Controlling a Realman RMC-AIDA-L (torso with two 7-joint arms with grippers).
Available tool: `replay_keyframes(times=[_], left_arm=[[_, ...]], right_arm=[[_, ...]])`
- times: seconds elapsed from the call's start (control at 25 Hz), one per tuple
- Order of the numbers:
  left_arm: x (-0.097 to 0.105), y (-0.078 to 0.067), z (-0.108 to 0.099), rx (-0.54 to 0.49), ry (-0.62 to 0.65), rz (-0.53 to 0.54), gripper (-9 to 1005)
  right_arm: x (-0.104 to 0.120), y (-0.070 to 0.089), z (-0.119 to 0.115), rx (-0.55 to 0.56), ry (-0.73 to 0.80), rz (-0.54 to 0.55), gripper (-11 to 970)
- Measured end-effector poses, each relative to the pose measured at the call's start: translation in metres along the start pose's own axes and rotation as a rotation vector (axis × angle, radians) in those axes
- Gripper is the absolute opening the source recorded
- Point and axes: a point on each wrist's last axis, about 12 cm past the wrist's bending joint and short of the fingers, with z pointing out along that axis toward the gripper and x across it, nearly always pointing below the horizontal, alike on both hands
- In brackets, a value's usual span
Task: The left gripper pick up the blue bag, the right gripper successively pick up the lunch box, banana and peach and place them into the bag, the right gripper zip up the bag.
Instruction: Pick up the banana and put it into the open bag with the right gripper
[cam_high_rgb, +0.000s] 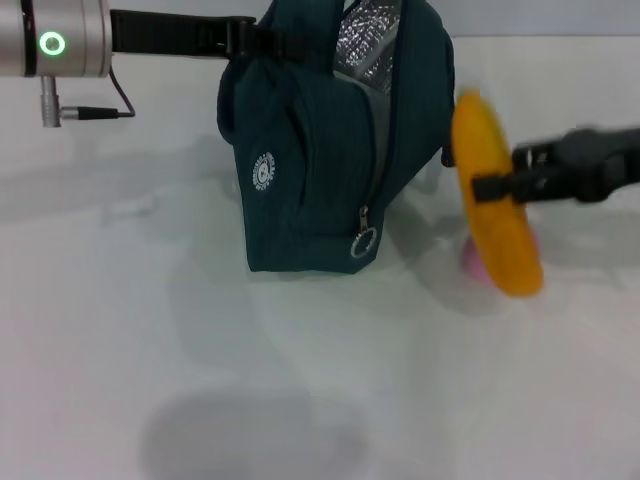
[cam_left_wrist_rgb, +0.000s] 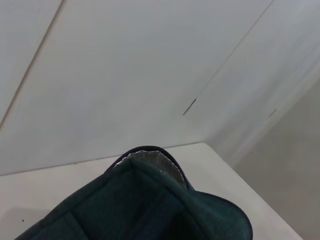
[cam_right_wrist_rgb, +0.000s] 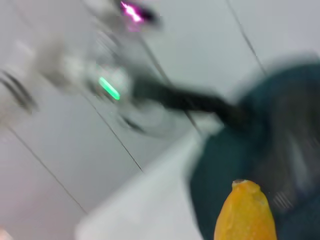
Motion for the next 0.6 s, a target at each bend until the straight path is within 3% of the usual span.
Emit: replay_keyframes(times=[0.2,0.44,0.6], left_arm=[[0.001,0.000,0.000,0.001,0.001,-0.003,46],[0.003,0.000,0.000,0.002,0.004,-0.007,46],[0.005,0.000,0.002,0.006,0.005,-0.012,46]], right_arm=[[-0.004,0.013,-0.026,-0.176,-0.343,-0.174,446],[0.000,0.015,-0.027,-0.212,-0.682,-0.300,446],[0.006,0.017,-0.018,-0.212,-0.794,-0.323,447]])
